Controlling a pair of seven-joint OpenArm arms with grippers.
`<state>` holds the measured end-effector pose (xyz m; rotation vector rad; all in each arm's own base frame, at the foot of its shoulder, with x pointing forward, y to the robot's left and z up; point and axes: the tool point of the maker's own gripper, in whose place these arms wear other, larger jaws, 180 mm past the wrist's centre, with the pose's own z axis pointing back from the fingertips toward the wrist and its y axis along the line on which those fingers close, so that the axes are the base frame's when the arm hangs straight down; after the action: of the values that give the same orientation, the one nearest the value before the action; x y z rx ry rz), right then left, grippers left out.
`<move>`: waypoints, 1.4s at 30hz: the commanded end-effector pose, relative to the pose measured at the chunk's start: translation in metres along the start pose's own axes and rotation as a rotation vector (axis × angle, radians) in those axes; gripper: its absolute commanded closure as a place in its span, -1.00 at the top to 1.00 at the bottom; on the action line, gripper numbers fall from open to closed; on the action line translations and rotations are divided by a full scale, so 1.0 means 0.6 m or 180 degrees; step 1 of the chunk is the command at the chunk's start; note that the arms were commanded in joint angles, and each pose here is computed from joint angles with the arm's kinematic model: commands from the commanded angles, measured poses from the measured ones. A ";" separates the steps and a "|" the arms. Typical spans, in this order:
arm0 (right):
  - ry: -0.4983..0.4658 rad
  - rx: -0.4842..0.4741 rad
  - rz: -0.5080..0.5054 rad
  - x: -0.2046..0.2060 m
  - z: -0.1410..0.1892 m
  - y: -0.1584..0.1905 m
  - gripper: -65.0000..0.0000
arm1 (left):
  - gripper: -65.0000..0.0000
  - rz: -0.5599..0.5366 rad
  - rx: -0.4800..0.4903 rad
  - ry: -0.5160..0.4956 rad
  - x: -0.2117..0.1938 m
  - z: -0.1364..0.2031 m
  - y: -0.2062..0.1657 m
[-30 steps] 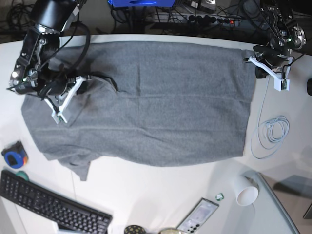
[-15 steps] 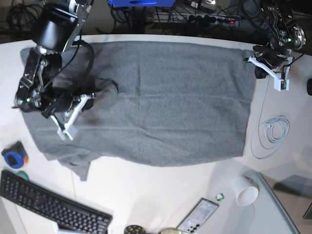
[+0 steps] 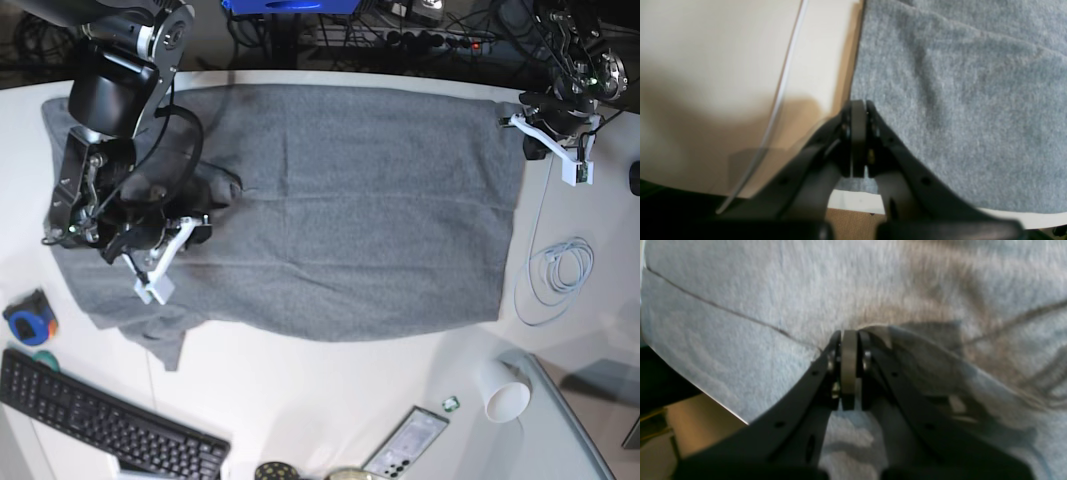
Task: Layout the t-shirt on the table in an organized manner, then fold the t-shirt properly
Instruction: 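Sweep the right gripper across the shirt body to flatten wrinkles, then move the right gripper to the shirt corner beside the hem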
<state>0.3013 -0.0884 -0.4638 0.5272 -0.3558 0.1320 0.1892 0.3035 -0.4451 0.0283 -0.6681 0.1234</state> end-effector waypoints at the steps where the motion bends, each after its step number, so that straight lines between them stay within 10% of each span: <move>1: -0.0167 0.0012 0.0055 0.037 0.009 0.002 -0.84 | -1.00 -0.0043 0.0043 -0.0121 0.021 0.007 0.009; 8: -0.0120 -0.0449 0.0209 0.060 0.088 -0.076 0.43 | -1.00 -0.0182 0.0067 -0.0263 0.047 0.029 0.003; 15: -0.0310 -0.1199 0.0277 -0.007 0.204 -0.141 0.21 | -1.00 -0.0228 0.0029 -0.0359 0.059 0.037 -0.014; 21: -0.0446 -0.0989 0.0106 -0.049 0.157 -0.152 -1.00 | -1.00 -0.0135 -0.0405 -0.0192 0.044 -0.030 -0.099; 42: -0.0024 -0.1008 -0.0327 -0.205 0.144 -0.240 -0.98 | -1.00 -0.0225 -0.0541 0.0381 -0.075 -0.030 -0.116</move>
<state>0.2054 -0.2501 -0.5020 0.2731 -0.4147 -0.0496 0.1779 0.2282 -0.4865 -0.1280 -0.5703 0.0125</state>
